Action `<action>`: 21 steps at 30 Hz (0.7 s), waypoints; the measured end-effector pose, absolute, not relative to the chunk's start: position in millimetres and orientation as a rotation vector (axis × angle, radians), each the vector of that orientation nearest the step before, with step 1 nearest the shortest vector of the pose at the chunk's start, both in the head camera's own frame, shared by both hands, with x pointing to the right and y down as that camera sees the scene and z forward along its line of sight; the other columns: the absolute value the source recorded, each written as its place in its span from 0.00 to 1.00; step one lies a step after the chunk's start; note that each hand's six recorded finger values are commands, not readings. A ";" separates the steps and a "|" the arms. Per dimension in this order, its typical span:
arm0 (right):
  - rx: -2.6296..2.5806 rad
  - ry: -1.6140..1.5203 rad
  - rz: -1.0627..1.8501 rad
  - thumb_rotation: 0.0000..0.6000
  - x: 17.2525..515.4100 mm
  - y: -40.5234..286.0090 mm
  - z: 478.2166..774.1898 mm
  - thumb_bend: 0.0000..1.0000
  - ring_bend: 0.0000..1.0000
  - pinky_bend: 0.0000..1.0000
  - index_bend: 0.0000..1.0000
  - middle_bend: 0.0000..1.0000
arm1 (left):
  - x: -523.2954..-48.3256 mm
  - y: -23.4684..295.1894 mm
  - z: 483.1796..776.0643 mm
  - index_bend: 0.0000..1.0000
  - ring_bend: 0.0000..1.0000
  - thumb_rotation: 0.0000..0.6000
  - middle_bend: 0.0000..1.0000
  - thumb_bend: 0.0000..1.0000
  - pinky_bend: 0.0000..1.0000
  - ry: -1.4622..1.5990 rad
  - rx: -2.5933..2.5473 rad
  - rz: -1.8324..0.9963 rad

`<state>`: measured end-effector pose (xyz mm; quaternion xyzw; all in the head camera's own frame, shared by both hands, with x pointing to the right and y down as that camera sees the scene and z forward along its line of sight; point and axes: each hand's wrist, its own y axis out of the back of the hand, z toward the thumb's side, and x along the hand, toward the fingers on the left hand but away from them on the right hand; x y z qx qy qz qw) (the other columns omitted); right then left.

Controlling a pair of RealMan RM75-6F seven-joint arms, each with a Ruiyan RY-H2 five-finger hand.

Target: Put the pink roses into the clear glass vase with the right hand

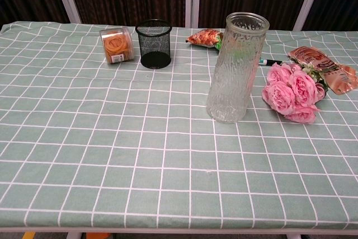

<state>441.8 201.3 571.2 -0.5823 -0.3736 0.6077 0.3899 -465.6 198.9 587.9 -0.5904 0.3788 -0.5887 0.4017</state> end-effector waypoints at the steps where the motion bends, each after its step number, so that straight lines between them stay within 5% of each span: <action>1: -1.476 -0.949 1.546 1.00 442.3 201.1 570.9 0.10 0.00 0.00 0.00 0.00 | -465.7 199.0 587.9 0.13 0.00 1.00 0.01 0.08 0.18 0.957 -1.491 -1.489; 21: -1.503 -0.885 1.564 1.00 442.6 195.3 586.2 0.10 0.00 0.00 0.00 0.00 | -461.2 201.7 586.6 0.13 0.00 1.00 0.01 0.08 0.18 0.923 -1.519 -1.497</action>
